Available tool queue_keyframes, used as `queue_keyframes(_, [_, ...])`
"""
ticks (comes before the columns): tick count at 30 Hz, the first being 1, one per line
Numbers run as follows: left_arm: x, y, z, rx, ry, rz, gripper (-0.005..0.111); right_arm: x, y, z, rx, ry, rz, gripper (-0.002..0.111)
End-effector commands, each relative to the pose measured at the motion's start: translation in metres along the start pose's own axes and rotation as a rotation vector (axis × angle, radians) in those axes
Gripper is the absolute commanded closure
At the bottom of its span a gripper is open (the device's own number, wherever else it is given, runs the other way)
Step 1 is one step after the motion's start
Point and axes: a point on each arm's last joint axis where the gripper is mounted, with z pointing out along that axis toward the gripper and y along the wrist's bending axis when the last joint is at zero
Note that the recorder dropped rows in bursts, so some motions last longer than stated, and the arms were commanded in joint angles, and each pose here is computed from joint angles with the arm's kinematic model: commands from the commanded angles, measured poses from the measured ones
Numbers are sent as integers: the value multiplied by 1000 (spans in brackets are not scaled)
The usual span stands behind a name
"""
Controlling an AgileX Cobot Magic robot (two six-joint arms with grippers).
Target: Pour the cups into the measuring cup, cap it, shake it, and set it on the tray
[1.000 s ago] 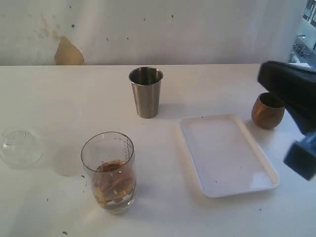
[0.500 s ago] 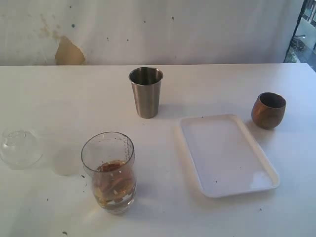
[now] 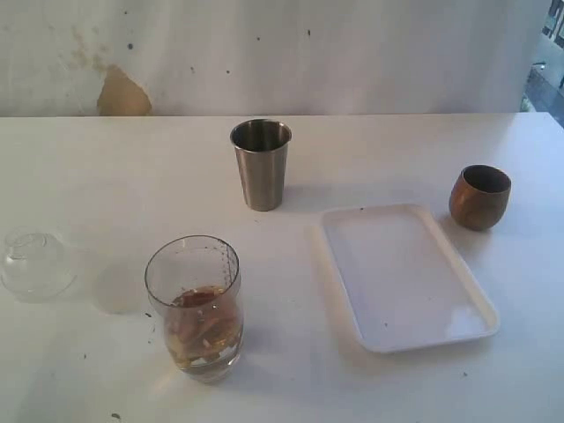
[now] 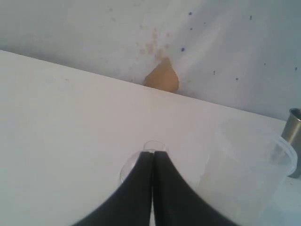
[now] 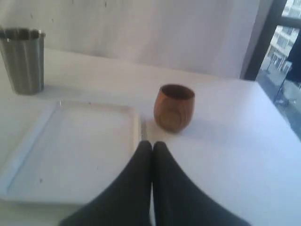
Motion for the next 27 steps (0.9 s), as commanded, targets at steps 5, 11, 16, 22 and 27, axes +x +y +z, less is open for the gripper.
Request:
queue_keyframes(5, [-2, 0, 0, 4, -19, 3, 106, 9, 1, 0, -3, 77, 18, 108])
queue_keyframes(11, [-2, 0, 0, 4, -19, 3, 106, 9, 1, 0, -2, 77, 32, 108])
queue_keyframes(16, [-2, 0, 0, 4, -19, 3, 106, 9, 1, 0, -3, 77, 31, 108])
queue_keyframes(22, [-2, 0, 0, -2, -21, 103, 106, 9, 1, 0, -5, 77, 40, 108])
queue_keyframes(27, [-2, 0, 0, -2, -21, 111, 106, 9, 1, 0, -5, 77, 40, 108])
